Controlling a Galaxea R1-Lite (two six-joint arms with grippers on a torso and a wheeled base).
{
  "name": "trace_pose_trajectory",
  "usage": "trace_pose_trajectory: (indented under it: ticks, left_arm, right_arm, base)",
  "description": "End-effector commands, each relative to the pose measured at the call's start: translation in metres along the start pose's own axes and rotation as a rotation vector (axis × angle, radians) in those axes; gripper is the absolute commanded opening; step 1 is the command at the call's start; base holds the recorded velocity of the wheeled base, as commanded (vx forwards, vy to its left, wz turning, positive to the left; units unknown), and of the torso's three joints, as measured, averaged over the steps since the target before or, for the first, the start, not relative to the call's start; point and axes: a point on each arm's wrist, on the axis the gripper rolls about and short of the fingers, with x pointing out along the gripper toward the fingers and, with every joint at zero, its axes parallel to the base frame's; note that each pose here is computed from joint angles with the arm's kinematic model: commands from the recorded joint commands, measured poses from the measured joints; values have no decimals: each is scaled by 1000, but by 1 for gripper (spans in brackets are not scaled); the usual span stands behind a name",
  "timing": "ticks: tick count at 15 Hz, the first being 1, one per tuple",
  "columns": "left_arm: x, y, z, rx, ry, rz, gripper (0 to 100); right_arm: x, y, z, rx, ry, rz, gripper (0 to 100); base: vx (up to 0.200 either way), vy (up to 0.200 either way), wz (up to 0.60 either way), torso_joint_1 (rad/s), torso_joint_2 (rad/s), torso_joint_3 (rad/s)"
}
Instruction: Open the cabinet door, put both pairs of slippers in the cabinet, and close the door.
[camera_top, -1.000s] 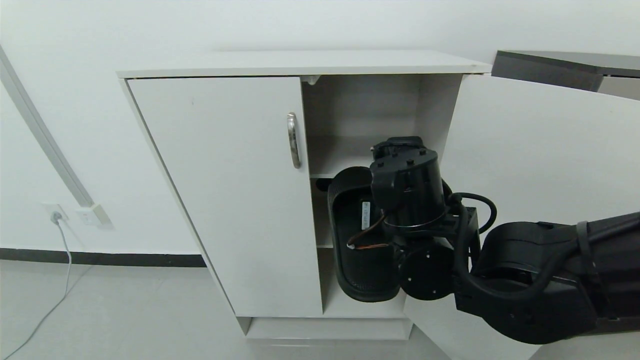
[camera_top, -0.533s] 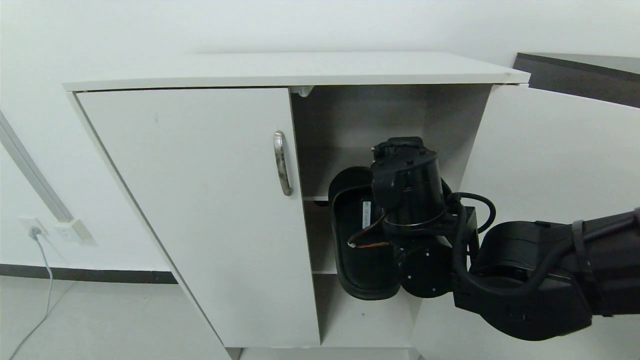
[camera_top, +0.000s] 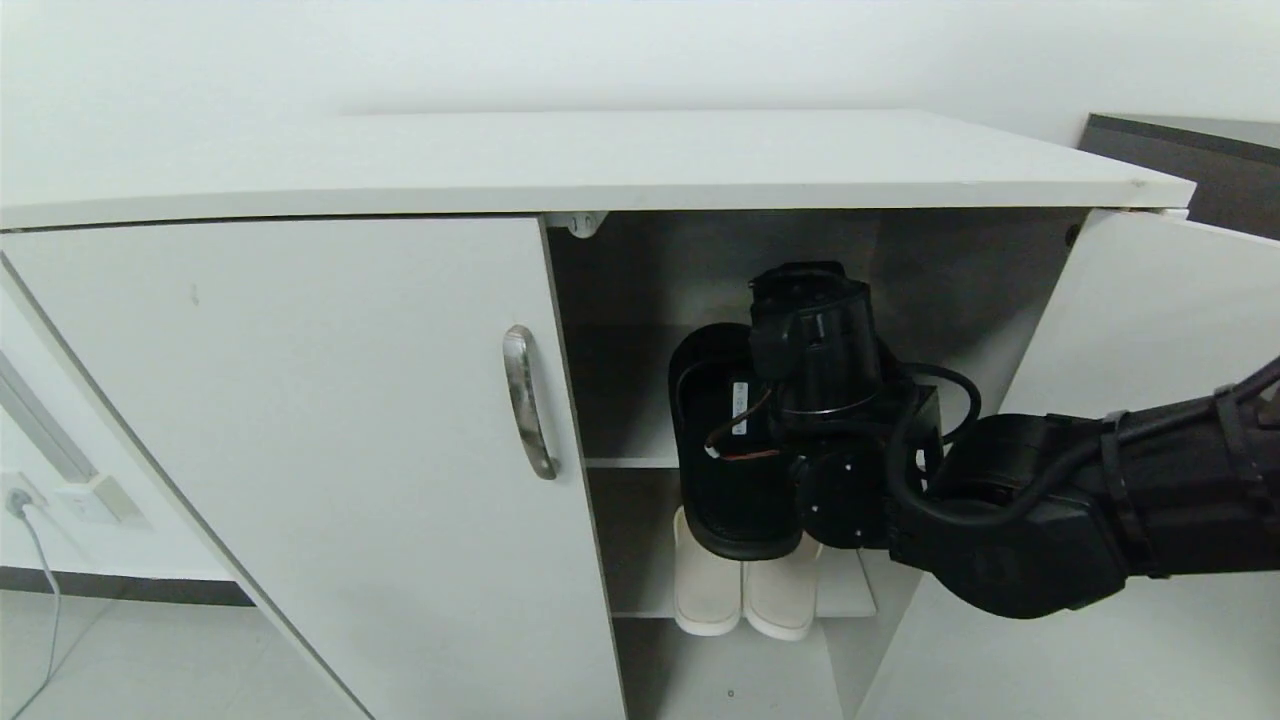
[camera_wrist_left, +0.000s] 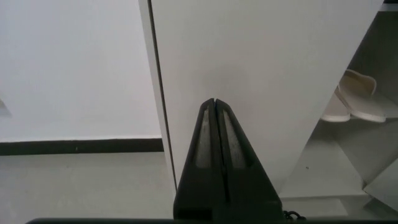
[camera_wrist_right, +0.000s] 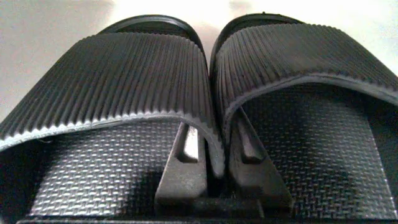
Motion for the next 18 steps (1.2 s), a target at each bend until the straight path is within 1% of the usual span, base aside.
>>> trace_pose_trajectory:
  ticks: [1, 4, 7, 10, 13, 18]
  left_arm:
    - [0, 0, 0, 0, 1, 1, 0]
    - [0, 0, 0, 0, 1, 0, 0]
    - [0, 0, 0, 0, 1, 1, 0]
    - [0, 0, 0, -1, 1, 1, 0]
    - [0, 0, 0, -1, 1, 1, 0]
    - [0, 0, 0, -1, 1, 3, 0]
  right_arm:
    - [6, 3, 1, 3, -6, -7, 0]
    - [14, 5, 6, -4, -5, -19, 0]
    - [30, 11, 14, 11, -12, -39, 0]
    - [36, 16, 18, 10, -7, -40, 0]
    - [41, 20, 17, 9, -6, -42, 0]
    - [67, 18, 7, 6, 1, -86, 0]
  base:
    - [0, 0, 0, 0, 0, 0]
    - [0, 0, 0, 0, 0, 0]
    - [0, 0, 0, 0, 0, 0]
    - [0, 0, 0, 0, 0, 0]
    - [0, 0, 0, 0, 0, 0]
    - [0, 0, 0, 0, 0, 0]
